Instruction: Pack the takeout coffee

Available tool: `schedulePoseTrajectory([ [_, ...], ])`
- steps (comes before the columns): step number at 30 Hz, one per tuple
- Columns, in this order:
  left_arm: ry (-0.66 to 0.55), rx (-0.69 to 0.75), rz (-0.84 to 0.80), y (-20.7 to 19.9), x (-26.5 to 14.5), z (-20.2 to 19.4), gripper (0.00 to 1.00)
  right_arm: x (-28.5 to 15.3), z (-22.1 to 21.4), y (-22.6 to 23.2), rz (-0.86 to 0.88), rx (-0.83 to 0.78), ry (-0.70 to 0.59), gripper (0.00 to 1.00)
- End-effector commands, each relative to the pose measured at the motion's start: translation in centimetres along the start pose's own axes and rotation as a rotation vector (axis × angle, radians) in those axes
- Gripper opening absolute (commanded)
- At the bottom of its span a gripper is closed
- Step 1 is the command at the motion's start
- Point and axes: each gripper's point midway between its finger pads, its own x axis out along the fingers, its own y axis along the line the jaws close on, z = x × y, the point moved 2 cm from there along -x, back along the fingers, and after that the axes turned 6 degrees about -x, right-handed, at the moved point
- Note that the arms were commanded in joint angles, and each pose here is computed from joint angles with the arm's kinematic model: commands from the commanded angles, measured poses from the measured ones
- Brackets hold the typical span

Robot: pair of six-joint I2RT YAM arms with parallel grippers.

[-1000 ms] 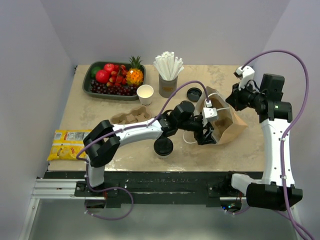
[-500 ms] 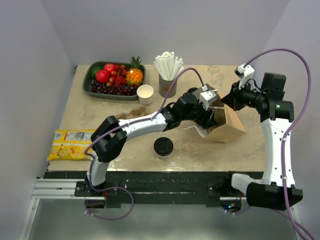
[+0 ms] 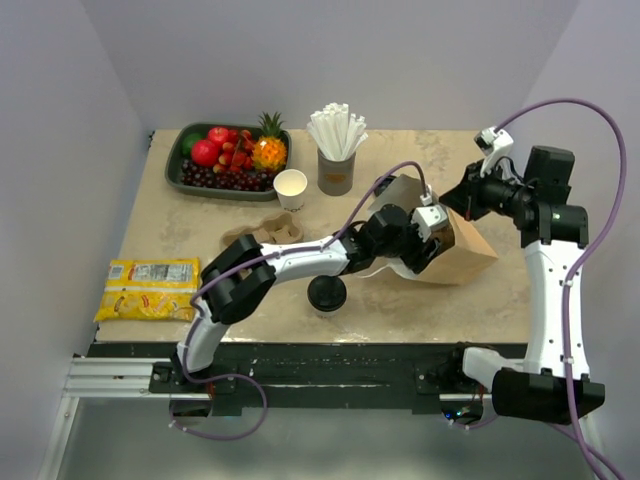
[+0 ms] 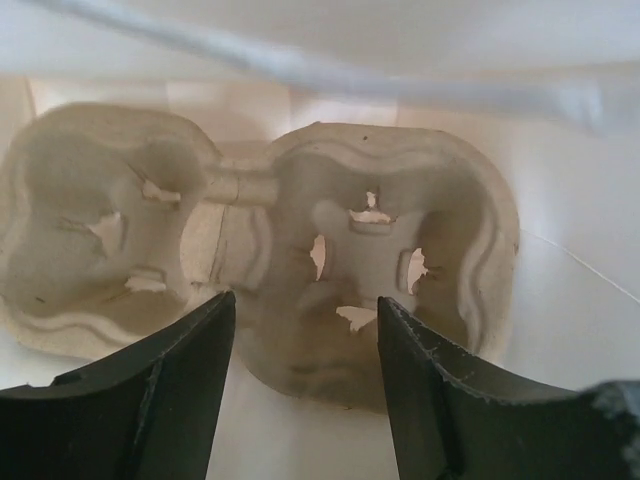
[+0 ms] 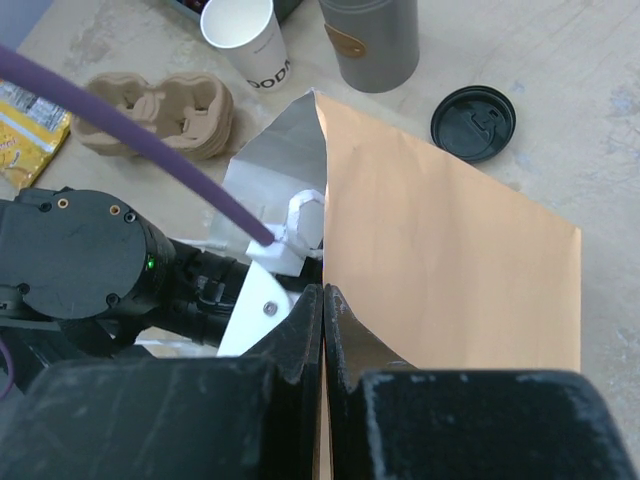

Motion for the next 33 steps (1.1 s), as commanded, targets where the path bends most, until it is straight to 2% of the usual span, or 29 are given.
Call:
schedulePoseTrajectory([
  [1, -0.118, 0.247, -0.110, -1.8, -1.5, 3.9, 0.65, -0.2, 1.5, 0.3, 0.032, -0.051, -0.048, 0.00],
  [5, -0.146, 0.406, -0.159, -2.6, -4.6, 3.2, 0.72, 0.4, 1.1, 1.4, 0.141, -0.077, -0.057, 0.00],
  [6, -0.183, 0.462, -0.164, -3.0, -5.7, 3.9, 0.74, 0.4, 1.2, 1.5, 0.157, -0.088, -0.055, 0.00],
  [7, -0.205, 0.484, -0.172, -3.5, -6.1, 4.4, 0.79, 0.7, 0.5, 1.3, 0.179, -0.102, -0.026, 0.00],
  [9, -0.228, 0.503, -0.178, -4.0, -6.2, 6.0, 0.83, 0.6, 0.5, 1.4, 0.210, -0.142, -0.009, 0.00],
  [12, -0.230, 0.479, -0.181, -4.5, -6.4, 7.8, 0.84, 0.4, -0.4, 1.5, 0.231, -0.178, 0.033, 0.00],
  [17, -0.241, 0.440, -0.149, -4.4, -7.6, 7.9, 0.84, -0.9, -2.0, 1.9, 0.217, -0.278, 0.096, 0.00],
  [20, -0.219, 0.424, -0.127, -3.9, -7.6, 7.0, 0.82, -1.8, -2.1, 2.6, 0.225, -0.305, 0.106, 0.00],
  [28, -0.186, 0.356, -0.040, -1.9, -5.5, 4.9, 0.78, -2.2, -0.5, 5.2, 0.257, -0.307, 0.036, 0.00],
  [33, -0.126, 0.321, -0.073, -2.1, -4.4, 2.5, 0.76, -1.5, 0.1, 7.4, 0.283, -0.363, 0.038, 0.00],
])
